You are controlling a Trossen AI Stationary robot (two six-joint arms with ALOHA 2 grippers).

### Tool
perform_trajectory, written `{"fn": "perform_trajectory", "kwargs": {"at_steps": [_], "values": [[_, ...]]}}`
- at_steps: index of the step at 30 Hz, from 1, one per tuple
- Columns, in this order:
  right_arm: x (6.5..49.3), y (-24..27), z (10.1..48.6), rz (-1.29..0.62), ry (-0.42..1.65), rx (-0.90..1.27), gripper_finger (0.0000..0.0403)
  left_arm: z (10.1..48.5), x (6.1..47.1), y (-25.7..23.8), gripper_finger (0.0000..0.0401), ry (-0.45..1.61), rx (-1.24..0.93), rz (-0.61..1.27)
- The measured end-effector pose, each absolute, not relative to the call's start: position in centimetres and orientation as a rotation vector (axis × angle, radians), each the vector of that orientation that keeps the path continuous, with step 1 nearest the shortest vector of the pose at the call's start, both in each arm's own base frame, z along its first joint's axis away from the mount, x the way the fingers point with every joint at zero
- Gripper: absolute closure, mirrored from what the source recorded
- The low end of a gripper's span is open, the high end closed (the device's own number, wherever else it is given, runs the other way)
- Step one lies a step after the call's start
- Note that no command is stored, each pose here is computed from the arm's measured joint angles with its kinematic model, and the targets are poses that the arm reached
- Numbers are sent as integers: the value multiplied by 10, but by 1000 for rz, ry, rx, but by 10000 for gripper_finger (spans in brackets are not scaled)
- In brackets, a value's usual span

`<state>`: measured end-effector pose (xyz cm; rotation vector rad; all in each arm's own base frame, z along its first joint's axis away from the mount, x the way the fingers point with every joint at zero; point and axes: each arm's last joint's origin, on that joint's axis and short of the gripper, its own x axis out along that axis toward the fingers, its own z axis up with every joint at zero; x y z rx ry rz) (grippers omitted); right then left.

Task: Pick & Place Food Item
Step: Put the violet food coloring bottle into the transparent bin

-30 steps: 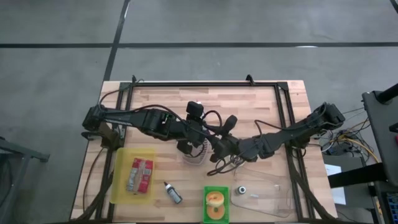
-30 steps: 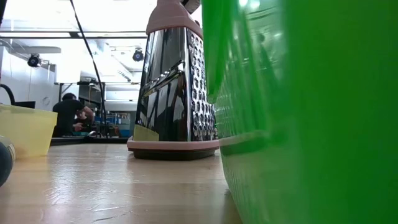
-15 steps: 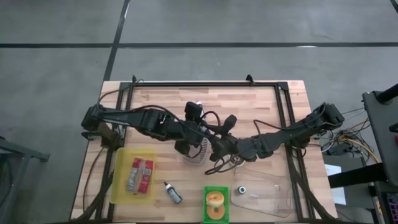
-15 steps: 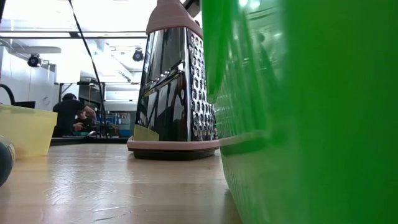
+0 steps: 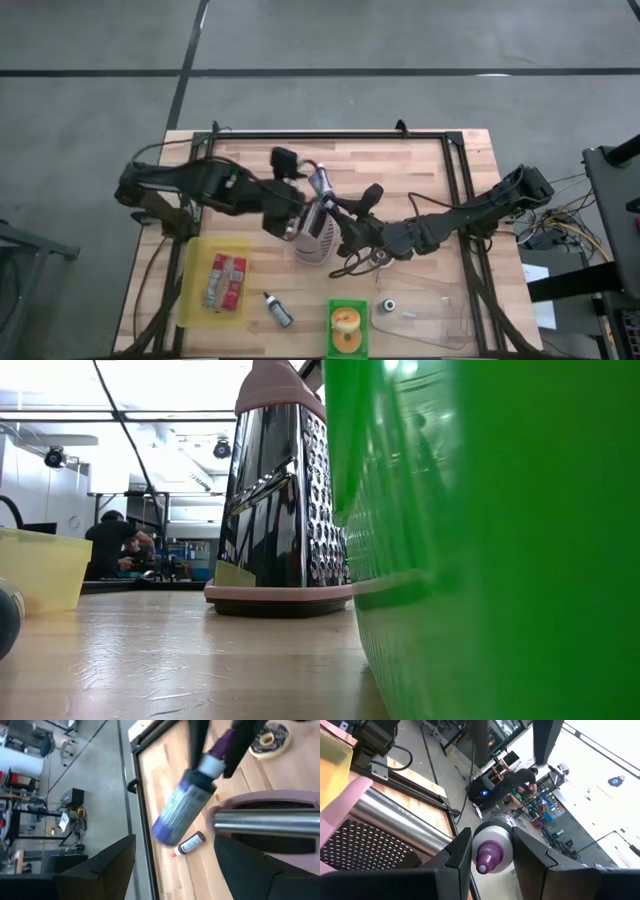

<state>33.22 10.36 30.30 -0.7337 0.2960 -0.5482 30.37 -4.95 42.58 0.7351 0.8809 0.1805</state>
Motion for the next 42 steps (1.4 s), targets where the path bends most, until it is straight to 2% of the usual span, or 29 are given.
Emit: {"fn": "perform_trajectory", "kwargs": {"at_steps": [7,18,30,36,42], "values": [[326,111,302,-598,332,-759,300,447,261,-49,129,814,575,199],[291,138,317,-655,444,-741,300,385,236,-68,128,851,528,174],[247,154,352,-459,617,-294,300,330,213,-76,128,619,433,176],[240,162,364,-328,719,-118,300,320,206,-75,128,582,430,194],[231,162,371,-336,896,-2,300,314,207,-75,128,569,432,193]]}}
